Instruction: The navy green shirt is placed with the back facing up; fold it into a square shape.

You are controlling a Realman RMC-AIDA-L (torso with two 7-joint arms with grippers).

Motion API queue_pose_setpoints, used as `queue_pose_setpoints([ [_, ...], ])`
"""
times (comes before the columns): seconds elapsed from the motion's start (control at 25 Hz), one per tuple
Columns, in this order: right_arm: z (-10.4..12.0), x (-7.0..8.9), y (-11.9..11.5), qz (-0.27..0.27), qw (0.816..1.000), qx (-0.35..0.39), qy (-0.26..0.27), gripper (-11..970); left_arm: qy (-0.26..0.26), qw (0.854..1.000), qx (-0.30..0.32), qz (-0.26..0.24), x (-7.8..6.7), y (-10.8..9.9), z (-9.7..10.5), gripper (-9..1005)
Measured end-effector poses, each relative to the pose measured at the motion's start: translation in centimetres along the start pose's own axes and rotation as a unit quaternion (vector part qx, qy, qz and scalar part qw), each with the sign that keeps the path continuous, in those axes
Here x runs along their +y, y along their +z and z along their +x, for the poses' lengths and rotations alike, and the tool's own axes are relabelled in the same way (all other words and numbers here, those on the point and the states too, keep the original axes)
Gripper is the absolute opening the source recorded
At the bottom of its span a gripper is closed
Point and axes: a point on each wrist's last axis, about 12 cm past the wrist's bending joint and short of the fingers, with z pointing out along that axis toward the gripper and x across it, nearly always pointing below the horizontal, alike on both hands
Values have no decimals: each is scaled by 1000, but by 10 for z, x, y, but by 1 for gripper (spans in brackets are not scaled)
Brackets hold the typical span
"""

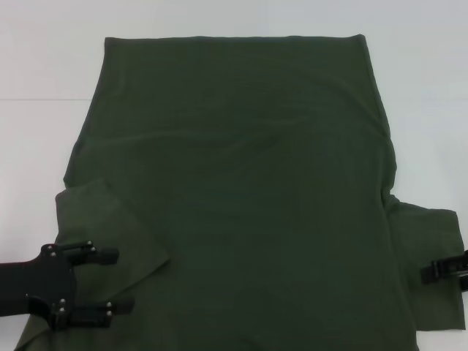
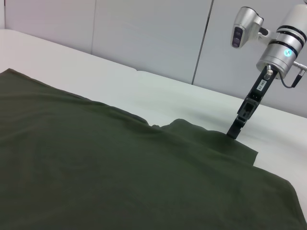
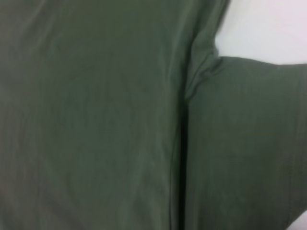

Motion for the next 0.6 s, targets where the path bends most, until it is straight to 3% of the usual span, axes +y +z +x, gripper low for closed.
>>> queue_pose_setpoints([
  [0.52, -5, 3, 1, 13, 1000, 0, -15, 905, -2, 1000, 1, -2, 3, -2, -2, 849],
  [0.6, -6, 4, 3, 17, 1000, 4, -18, 767, -2, 1000, 1, -2, 3, -2, -2, 849],
])
